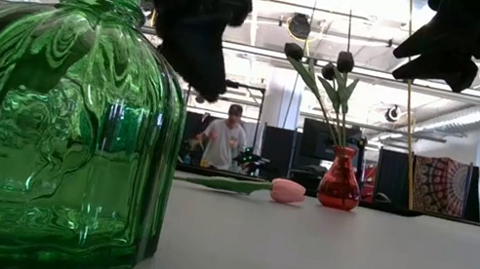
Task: Sort flowers into vase by color
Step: Put the top pink tulip into the green vase
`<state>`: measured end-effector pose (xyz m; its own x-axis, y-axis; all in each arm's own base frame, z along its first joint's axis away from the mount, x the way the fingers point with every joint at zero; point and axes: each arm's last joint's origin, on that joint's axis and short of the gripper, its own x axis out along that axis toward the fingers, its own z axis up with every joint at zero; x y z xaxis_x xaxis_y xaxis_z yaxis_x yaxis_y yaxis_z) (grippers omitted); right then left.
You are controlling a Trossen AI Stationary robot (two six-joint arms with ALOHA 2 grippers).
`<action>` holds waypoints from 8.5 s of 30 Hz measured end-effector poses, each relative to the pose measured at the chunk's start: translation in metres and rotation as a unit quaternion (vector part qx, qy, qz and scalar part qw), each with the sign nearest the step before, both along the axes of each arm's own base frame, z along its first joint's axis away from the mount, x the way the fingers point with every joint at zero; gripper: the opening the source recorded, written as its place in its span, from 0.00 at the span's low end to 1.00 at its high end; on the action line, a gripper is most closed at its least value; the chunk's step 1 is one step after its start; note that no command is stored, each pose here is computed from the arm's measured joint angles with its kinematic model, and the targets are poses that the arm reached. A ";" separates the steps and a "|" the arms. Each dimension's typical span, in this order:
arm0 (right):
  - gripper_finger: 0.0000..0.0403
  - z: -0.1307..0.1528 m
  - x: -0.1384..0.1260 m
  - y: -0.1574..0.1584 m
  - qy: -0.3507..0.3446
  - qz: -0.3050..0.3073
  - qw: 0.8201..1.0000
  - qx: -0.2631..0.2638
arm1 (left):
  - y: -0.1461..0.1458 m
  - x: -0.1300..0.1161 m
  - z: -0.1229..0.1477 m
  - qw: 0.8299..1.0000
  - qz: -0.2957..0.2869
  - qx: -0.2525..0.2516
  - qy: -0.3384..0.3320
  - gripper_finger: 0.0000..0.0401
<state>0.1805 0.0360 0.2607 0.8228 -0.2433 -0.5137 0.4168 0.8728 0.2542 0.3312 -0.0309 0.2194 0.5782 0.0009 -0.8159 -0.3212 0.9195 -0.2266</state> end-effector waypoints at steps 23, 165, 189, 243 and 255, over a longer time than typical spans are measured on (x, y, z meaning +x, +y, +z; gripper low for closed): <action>0.52 0.000 0.000 0.000 0.000 0.000 1.000 0.000 | 0.027 0.013 -0.050 0.995 0.010 0.035 0.090 0.32; 0.52 0.047 0.035 0.014 -0.306 0.028 0.941 0.143 | -0.094 -0.091 0.178 0.865 -0.193 0.029 -0.463 0.00; 0.52 0.127 0.142 0.067 -0.361 0.141 0.922 -0.027 | -0.086 -0.087 0.178 0.870 -0.165 0.042 -0.462 0.00; 0.02 0.132 0.161 0.081 -0.362 0.182 0.913 -0.038 | -0.073 -0.056 0.167 0.870 -0.145 0.017 -0.471 0.00; 0.01 0.130 0.161 0.081 -0.356 0.182 0.916 -0.030 | -0.071 -0.063 0.156 0.902 -0.155 0.004 -0.402 0.19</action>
